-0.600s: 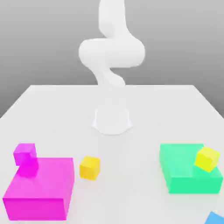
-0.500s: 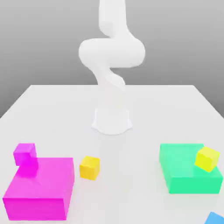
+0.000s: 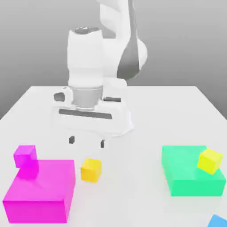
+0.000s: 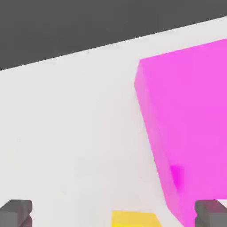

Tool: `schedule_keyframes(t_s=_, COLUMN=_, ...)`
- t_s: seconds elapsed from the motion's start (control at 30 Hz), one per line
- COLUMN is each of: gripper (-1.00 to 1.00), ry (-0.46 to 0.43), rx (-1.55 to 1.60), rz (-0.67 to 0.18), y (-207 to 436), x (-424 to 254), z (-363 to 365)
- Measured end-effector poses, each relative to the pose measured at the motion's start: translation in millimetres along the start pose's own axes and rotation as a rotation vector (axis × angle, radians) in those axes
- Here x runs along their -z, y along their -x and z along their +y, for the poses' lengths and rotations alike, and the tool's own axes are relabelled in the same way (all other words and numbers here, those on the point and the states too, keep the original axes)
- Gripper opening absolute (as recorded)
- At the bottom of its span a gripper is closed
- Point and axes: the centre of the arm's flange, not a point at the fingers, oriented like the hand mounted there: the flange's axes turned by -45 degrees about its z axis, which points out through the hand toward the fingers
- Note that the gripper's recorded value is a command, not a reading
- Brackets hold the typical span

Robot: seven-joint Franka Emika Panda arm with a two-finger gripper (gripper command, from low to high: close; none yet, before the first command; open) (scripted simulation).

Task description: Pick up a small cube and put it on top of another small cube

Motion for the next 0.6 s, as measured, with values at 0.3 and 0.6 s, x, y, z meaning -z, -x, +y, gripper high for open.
schedule_keyframes(t_s=0.3, gripper=-1.00, ry=0.010, rx=-0.015, rz=-0.039, y=19, x=-75, z=6)
schedule_keyframes(t_s=0.6, gripper=-1.00, ry=0.005, rx=-0.014, rz=-0.039, y=15, x=-56, z=6)
